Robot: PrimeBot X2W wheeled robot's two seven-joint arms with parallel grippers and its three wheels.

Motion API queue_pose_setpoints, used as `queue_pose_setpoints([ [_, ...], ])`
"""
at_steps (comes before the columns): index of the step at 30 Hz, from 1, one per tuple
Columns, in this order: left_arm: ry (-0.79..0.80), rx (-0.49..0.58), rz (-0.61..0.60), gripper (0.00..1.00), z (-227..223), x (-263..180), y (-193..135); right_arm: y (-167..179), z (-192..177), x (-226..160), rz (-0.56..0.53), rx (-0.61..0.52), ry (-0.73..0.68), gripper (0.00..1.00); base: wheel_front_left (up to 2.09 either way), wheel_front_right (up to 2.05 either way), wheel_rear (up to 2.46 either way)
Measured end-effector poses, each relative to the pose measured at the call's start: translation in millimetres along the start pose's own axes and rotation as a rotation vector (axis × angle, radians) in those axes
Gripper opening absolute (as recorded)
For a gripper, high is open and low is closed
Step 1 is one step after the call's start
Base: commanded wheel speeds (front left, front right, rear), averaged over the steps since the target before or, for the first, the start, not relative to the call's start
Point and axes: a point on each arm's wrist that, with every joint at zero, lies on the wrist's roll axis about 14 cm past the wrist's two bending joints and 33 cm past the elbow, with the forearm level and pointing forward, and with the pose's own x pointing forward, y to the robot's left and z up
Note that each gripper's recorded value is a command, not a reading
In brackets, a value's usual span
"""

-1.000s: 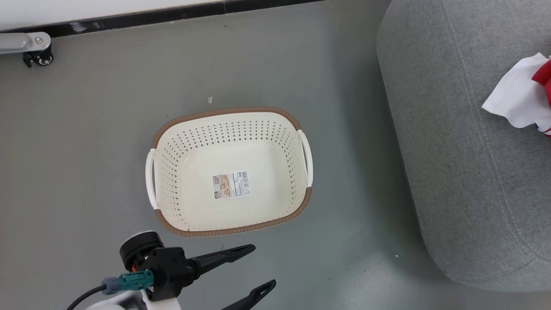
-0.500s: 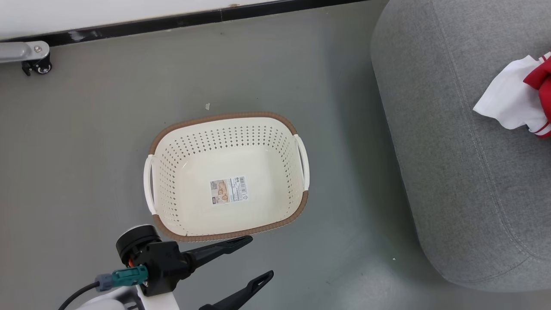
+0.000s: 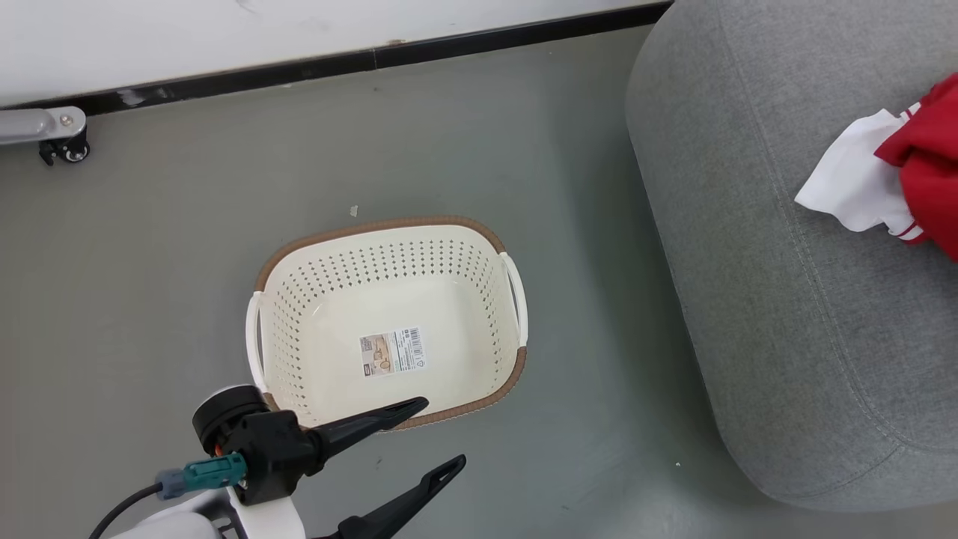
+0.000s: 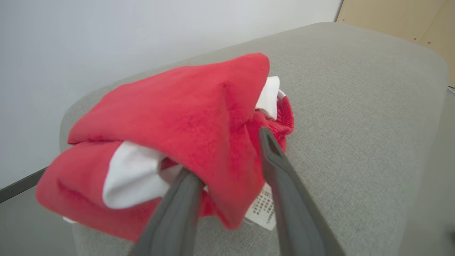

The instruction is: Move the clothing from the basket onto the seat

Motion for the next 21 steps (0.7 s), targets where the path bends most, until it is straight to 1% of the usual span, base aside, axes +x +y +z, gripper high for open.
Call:
queue_pose_setpoints([
  [2, -0.010, 0.003, 0.000, 1.00, 3, 1, -2, -1, -2, -5, 0.012, -0.026, 0.006, 1.00, 0.00, 0.00, 0.00],
  [7, -0.023, 0.016, 0.003, 1.00, 7, 1, -5, -3, -1, -10, 0.021, -0.044, 0.004, 1.00, 0.00, 0.00, 0.00],
  [11, -0.039, 0.024, -0.002, 1.00, 12, 4, -11, 0, -12, -21, 0.031, -0.033, 0.027, 1.00, 0.00, 0.00, 0.00],
  [15, -0.052, 0.036, 0.000, 1.00, 16, 4, -14, -1, -9, -25, 0.036, -0.030, 0.020, 1.00, 0.00, 0.00, 0.00],
  [18, -0.068, 0.042, 0.018, 1.00, 19, 3, -13, 2, -4, -27, 0.053, -0.033, 0.004, 1.00, 0.00, 0.00, 0.00],
  [21, -0.081, 0.035, 0.047, 1.00, 20, 2, -11, 6, -9, -36, 0.069, -0.034, 0.012, 1.00, 0.00, 0.00, 0.00],
])
